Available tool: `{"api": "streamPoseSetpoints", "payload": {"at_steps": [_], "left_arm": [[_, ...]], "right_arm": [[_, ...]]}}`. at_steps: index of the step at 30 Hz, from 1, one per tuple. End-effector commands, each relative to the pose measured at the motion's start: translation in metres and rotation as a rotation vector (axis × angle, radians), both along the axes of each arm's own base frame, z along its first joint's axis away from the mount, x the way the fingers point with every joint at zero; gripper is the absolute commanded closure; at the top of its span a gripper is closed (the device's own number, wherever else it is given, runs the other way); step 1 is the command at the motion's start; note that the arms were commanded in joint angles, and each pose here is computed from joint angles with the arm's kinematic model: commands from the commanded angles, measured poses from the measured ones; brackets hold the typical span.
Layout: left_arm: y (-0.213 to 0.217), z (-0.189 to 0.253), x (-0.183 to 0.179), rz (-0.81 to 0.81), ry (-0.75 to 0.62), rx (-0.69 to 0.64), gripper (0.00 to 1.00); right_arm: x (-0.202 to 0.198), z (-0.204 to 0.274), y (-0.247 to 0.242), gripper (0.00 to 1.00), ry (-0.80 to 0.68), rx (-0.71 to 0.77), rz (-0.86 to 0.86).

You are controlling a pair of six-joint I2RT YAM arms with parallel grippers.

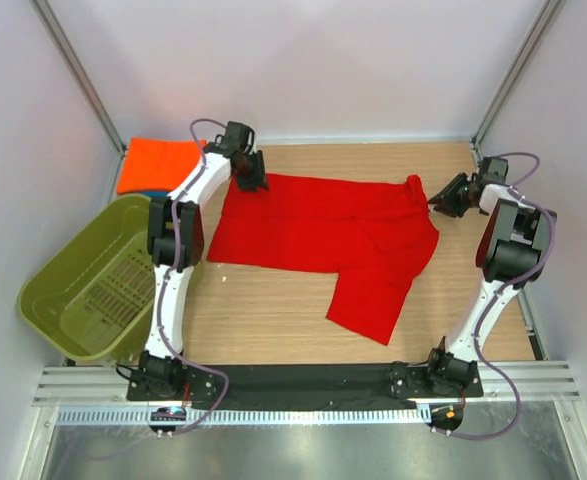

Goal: Fold and stack the t-shirts
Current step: Fold the tshirt

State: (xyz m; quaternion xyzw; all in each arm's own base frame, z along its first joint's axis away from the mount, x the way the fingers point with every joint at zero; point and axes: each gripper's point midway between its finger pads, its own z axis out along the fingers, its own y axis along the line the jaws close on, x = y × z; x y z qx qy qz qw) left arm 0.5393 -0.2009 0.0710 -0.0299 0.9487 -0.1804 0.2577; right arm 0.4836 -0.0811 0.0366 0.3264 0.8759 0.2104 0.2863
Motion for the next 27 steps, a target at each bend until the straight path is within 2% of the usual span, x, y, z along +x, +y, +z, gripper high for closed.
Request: {"api": "streamPoseSetpoints", "payload": {"at_steps": [1, 8, 19, 25, 27], "left_arm": [[0.0, 0.002, 0.015, 0.02, -0.031, -0.006, 0.59], [0.011, -0.032, 0.018, 0.072, 0.016, 0.058, 0.6], [0.02, -0.041, 0.016, 0.097, 0.032, 0.096, 0.6], [0.021, -0.046, 0.013, 0.108, 0.045, 0.105, 0.6], [0.023, -0.047, 0.011, 0.112, 0.049, 0.111, 0.59]], "right_arm": [[0.021, 0.02, -0.005, 0.64, -0.108, -0.012, 0.014], [0.022, 0.01, -0.007, 0.6, -0.091, -0.013, 0.0], [0.024, -0.007, -0.003, 0.61, -0.081, 0.032, -0.021], [0.038, 0.002, 0.008, 0.7, -0.164, 0.112, 0.001], [0.041, 0.008, 0.01, 0.8, -0.188, 0.135, -0.005]]}}
